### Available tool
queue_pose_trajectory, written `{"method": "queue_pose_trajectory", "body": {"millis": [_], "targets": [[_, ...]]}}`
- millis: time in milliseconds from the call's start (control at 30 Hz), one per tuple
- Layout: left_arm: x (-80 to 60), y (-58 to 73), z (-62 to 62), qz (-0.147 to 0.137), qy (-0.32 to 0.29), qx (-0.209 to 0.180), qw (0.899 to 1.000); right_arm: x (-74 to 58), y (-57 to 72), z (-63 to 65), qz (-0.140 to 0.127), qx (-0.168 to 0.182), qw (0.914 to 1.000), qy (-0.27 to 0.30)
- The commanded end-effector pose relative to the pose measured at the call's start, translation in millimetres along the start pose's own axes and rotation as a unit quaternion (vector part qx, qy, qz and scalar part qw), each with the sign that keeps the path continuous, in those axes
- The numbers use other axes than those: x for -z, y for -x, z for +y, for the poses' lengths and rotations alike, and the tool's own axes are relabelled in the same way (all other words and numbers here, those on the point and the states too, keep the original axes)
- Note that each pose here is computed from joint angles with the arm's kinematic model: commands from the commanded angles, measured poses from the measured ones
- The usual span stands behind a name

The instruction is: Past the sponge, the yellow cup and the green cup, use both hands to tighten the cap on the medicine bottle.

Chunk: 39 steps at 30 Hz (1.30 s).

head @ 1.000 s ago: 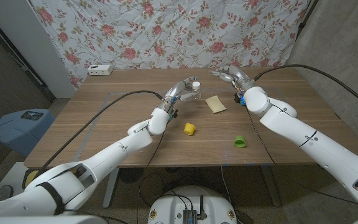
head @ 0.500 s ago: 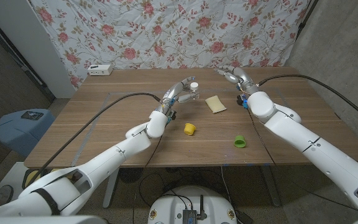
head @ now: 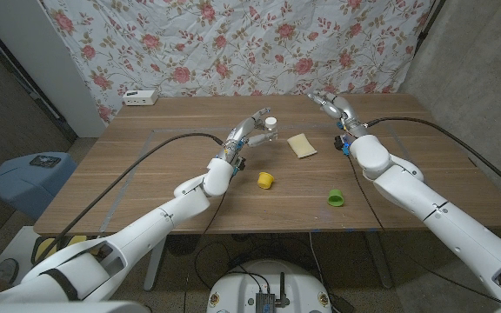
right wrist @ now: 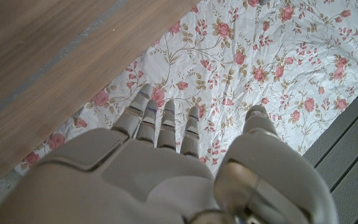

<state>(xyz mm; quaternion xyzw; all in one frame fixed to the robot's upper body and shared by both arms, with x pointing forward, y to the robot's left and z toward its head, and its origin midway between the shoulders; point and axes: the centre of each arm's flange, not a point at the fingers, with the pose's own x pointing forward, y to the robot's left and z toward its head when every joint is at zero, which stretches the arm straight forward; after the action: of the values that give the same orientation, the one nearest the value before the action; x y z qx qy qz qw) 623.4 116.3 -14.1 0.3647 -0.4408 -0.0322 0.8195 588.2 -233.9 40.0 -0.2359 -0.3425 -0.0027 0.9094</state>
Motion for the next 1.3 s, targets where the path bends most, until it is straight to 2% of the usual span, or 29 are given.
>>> {"method": "queue_pose_trajectory", "body": {"millis": [33,233,367,633,1033,1300], "targets": [[7.3,4.8,-3.9,0.009,0.010,0.011,1.000,21.4,1.3,-3.9,-0.024,0.025,0.9969,-0.071],[13.0,7.6,-7.9,0.024,0.016,0.018,0.999,28.6,1.3,-3.7,-0.036,0.040,0.9928,-0.107],[15.9,9.5,-10.1,0.029,0.018,0.021,0.999,31.9,-0.1,-3.0,-0.029,0.036,0.9924,-0.114],[20.6,14.1,-13.8,0.033,0.013,0.041,0.999,36.4,-4.0,-1.0,-0.034,0.036,0.9909,-0.125],[24.9,19.7,-17.7,0.036,0.000,0.035,0.999,42.7,-3.1,0.7,-0.035,0.039,0.9896,-0.135],[27.1,24.0,-22.8,0.034,-0.021,0.039,0.998,49.4,-0.7,2.0,-0.043,0.039,0.9853,-0.161]]}}
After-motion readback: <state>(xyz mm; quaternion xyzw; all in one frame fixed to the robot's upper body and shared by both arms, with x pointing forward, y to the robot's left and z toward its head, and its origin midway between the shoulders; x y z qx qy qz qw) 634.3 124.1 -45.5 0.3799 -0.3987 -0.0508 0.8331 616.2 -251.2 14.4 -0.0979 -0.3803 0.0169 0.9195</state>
